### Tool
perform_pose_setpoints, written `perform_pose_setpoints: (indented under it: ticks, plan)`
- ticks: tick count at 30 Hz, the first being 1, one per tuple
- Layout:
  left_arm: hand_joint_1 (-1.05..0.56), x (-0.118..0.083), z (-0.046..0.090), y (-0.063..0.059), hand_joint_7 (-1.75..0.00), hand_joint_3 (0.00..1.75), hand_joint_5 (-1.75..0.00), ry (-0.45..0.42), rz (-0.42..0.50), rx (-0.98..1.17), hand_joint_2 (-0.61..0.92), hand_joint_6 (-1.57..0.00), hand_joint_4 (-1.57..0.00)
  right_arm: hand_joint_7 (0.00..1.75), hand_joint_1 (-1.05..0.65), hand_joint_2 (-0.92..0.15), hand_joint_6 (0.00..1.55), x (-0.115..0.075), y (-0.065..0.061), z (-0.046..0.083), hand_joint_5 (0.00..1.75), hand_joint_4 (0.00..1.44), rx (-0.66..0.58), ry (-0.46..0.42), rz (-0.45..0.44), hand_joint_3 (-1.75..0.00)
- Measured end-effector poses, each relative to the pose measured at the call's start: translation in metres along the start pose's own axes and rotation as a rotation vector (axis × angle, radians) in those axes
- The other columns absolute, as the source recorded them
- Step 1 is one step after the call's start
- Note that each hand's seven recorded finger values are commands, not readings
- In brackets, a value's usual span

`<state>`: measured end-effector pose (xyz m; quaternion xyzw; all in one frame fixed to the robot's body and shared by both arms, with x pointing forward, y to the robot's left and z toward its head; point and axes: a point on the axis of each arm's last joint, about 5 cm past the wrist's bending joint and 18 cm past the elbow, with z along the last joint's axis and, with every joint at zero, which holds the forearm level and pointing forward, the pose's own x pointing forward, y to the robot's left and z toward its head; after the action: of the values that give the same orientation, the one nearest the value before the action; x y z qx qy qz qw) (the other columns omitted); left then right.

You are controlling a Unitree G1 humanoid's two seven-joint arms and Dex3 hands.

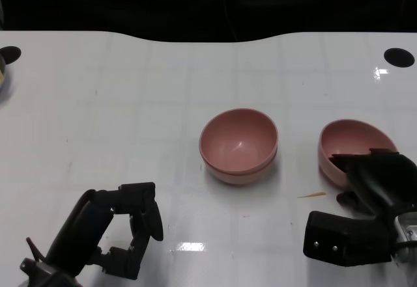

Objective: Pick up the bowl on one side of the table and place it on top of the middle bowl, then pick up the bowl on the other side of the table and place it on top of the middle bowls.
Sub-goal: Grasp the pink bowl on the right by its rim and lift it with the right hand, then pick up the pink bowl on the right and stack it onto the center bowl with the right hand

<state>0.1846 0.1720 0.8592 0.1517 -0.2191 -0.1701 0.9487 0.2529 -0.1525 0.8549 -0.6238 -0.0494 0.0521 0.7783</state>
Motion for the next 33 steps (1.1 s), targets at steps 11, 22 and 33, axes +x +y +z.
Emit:
perform_pose_setpoints:
  ticks: [11, 22, 33]
  plan:
    - [0.0, -0.001, 0.001, -0.001, -1.5, 1.69, -1.73, 0.001, -0.016, 0.013, 0.16, -0.91, -0.95, 1.71, -0.16, -0.83, 0.74, 0.007, -0.005, 0.002, 1.75, 0.99, -0.009, -0.196, -0.273, -0.06]
    - [0.03, -0.001, 0.0, -0.002, -1.49, 1.7, -1.71, 0.005, -0.02, 0.016, 0.16, -0.92, -0.96, 1.75, -0.15, -0.3, 0.76, 0.018, -0.045, 0.038, 1.75, 1.01, 0.089, -0.423, -0.478, -1.12]
    - [0.03, 0.0, 0.0, -0.002, -1.51, 1.67, -1.72, 0.004, -0.018, 0.013, 0.19, -0.9, -0.95, 1.71, -0.12, -0.26, 0.8, 0.027, -0.058, 0.073, 1.75, 1.02, 0.16, -0.595, -0.496, -1.1]
